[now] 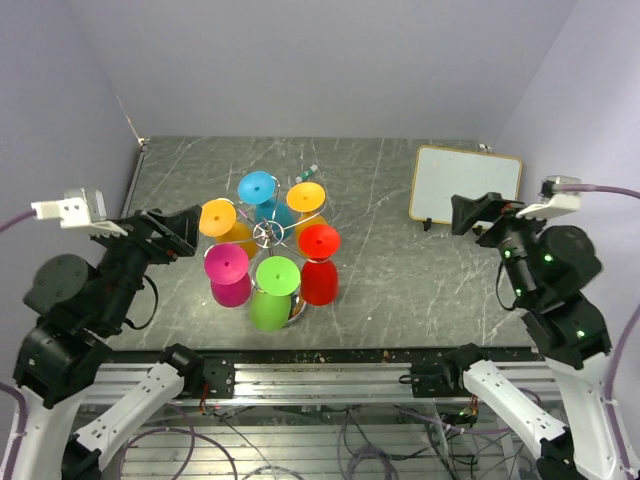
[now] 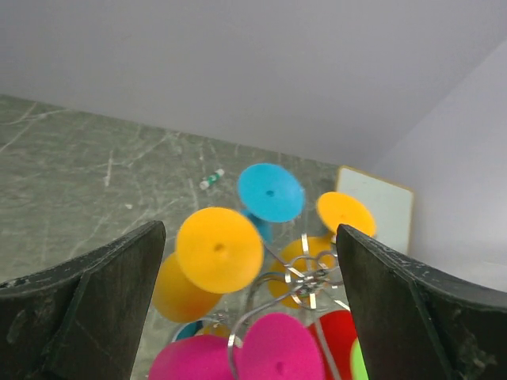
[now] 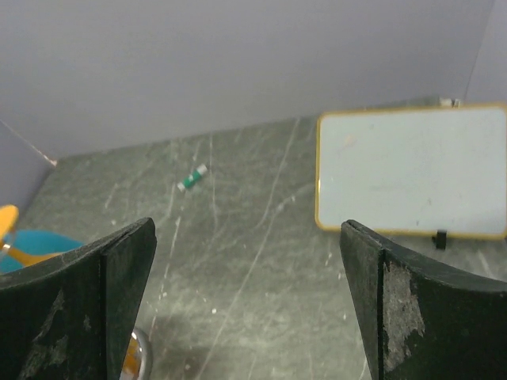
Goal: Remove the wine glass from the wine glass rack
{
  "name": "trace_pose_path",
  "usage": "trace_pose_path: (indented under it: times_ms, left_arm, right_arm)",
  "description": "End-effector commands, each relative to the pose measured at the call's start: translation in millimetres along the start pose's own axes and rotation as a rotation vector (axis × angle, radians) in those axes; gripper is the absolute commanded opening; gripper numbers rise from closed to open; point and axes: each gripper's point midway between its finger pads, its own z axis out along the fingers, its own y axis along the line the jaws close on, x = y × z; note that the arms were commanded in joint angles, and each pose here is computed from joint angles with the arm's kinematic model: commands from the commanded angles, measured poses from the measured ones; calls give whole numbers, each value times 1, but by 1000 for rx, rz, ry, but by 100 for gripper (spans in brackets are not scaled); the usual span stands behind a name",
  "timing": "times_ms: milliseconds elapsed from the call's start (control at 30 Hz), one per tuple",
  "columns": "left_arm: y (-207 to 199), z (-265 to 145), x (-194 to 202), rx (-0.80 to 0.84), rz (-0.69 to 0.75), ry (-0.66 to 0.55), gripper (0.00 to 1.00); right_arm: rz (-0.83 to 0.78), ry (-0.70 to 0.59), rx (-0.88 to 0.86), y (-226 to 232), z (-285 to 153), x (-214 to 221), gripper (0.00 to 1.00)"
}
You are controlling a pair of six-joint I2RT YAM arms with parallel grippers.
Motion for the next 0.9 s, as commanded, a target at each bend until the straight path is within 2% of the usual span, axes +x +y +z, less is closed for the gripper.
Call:
trace_pose_path:
  times_ms: [0,233,433,600,867]
  left_arm:
    - [26,3,-5,-74,0,-176,100]
    - [68,3,26,-186,12,-276,100]
    - [94,-8,26,-280,-65,-375,100]
    - [114,-23,18,-403,-152,-413,100]
    - [111,-28,-7,-476,-99,-370,100]
  right_arm:
    - [88,39,26,-3,18,32,100]
    - [189,130,36,-7,33,90,100]
    - [321,231,-31,12,42,120,100]
    - [482,355,-237,61,47,126,100]
    - [727,569,-568,130,33,124,100]
